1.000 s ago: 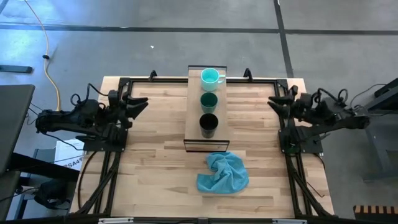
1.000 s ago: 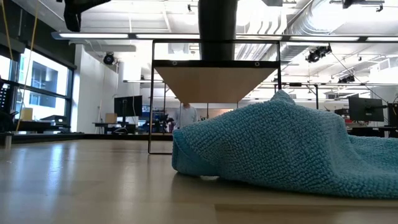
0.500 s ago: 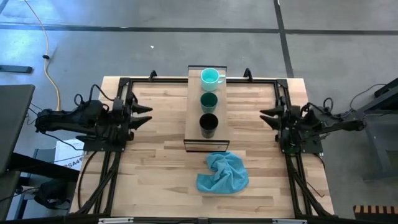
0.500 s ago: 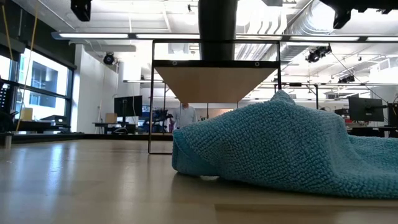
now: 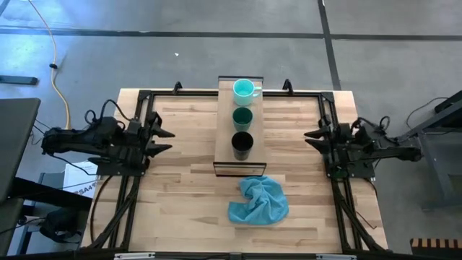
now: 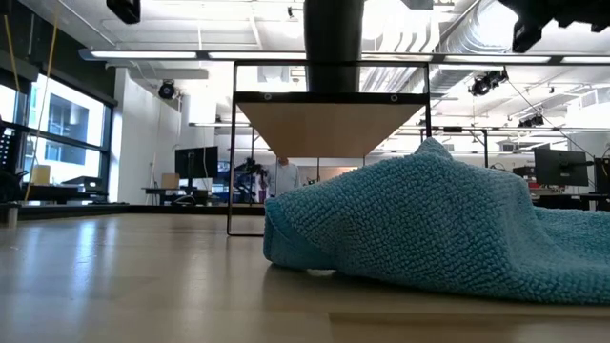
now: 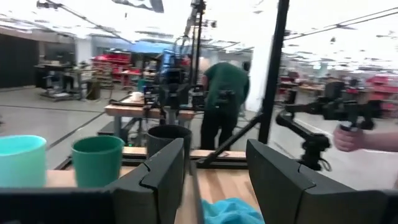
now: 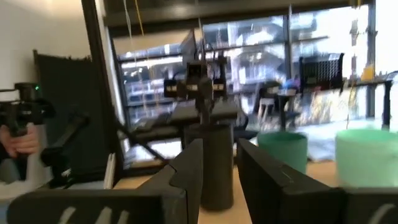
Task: Stack small to large cups/mugs on shelf
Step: Return to Home Position
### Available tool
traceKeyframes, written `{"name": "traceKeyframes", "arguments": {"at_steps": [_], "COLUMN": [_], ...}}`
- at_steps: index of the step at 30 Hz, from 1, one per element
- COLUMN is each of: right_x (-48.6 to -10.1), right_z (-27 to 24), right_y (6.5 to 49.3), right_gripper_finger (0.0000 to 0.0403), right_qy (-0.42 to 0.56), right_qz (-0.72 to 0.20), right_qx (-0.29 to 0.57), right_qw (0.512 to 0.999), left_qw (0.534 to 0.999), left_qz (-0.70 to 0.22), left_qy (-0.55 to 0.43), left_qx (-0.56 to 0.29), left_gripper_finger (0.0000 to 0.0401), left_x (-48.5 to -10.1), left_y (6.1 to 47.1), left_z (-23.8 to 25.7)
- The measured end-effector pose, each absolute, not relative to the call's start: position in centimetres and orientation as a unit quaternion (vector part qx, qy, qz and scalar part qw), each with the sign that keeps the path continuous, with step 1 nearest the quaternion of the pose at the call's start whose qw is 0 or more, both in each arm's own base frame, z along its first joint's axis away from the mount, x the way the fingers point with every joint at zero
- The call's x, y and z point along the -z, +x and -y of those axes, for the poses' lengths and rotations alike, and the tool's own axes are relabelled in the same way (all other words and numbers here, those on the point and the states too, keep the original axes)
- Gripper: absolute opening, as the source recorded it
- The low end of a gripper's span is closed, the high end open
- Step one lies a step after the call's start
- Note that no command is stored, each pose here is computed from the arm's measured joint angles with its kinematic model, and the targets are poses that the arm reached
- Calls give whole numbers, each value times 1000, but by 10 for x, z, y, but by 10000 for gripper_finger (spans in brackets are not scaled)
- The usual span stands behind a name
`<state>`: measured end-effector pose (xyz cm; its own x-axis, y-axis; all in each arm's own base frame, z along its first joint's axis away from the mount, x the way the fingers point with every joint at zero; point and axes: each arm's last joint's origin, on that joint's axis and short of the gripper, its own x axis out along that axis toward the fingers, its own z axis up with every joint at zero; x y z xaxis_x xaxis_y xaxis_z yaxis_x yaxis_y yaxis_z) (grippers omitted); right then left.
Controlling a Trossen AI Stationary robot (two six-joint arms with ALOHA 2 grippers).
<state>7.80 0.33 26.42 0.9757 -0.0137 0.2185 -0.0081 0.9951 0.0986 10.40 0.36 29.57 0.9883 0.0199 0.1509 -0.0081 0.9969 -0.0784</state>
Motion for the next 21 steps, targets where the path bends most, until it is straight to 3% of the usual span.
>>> {"name": "traceKeyframes", "arguments": {"at_steps": [10, 21], "right_x": [-248, -212], "right_z": [-3, -4], "right_y": [81, 88], "right_gripper_finger": [89, 89], "right_qy": [69, 75], "right_qz": [54, 169], "right_qx": [-6, -13], "right_qw": [996, 983], "left_qw": [983, 973], "left_qz": [169, 216], "left_qy": [-77, -75], "left_qx": [-1, 2], "left_gripper_finger": [163, 163], "left_x": [-237, -223], "left_y": [97, 85], "left_z": [-4, -3]}}
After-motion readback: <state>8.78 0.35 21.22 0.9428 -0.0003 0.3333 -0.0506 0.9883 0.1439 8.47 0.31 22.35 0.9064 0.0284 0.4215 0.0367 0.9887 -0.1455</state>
